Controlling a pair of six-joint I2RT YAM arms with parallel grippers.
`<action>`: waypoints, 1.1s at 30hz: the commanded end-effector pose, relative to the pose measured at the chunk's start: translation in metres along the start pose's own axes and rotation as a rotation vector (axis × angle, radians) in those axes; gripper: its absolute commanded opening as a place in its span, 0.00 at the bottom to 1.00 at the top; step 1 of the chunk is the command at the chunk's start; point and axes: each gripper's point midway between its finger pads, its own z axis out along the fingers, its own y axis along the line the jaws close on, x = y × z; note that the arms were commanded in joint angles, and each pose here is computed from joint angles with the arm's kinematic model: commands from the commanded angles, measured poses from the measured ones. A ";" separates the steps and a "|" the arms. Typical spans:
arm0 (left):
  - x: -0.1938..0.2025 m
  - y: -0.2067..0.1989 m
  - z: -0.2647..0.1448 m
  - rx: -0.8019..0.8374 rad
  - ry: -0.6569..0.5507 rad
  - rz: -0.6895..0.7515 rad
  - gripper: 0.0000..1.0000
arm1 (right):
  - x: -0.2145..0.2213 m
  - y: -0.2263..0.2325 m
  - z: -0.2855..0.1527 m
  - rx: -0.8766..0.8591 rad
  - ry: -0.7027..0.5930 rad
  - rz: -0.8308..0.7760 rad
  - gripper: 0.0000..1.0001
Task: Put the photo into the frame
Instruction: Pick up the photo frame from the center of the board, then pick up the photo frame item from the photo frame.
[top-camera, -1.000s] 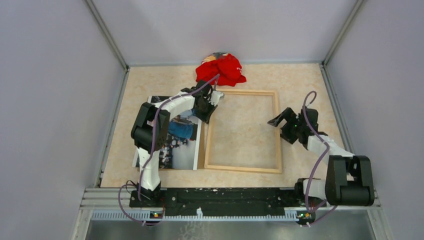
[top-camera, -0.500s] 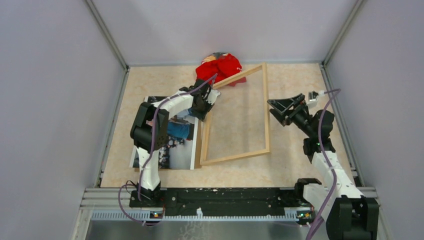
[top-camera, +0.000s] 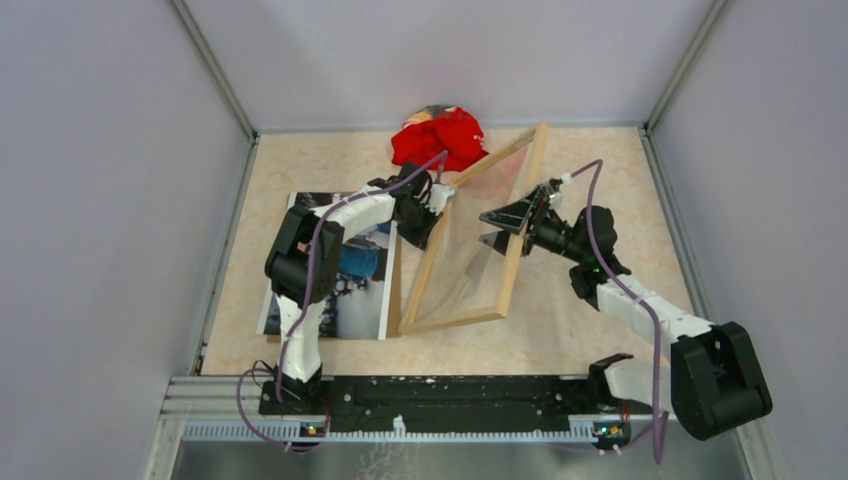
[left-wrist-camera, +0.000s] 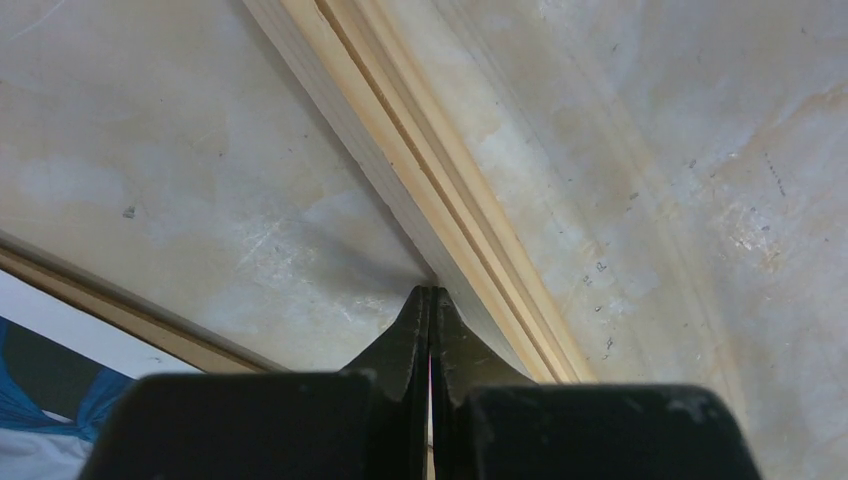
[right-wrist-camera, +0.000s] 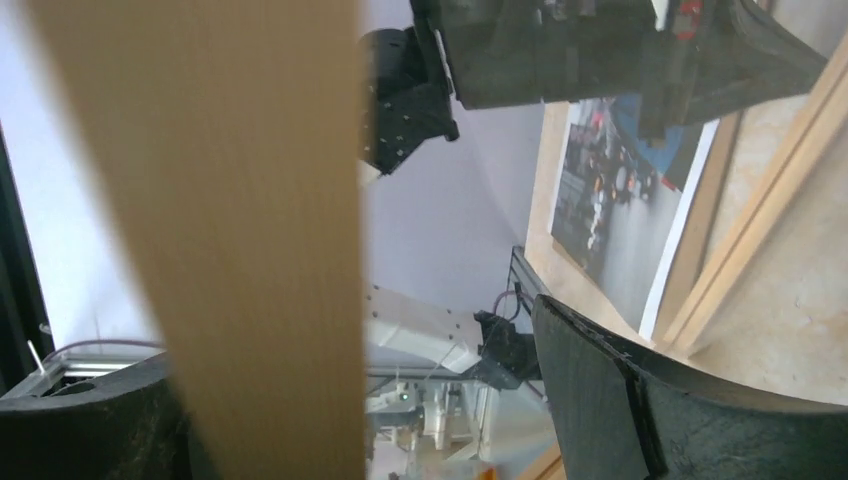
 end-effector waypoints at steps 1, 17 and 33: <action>0.011 -0.018 -0.002 0.061 0.019 0.000 0.00 | -0.010 0.045 0.006 -0.074 -0.024 -0.130 0.88; -0.091 -0.008 -0.170 -0.003 -0.268 0.094 0.64 | -0.015 0.059 0.011 -0.050 -0.020 -0.161 0.88; -0.092 -0.178 -0.295 0.494 -0.367 0.249 0.98 | -0.030 0.071 0.028 -0.055 -0.029 -0.164 0.86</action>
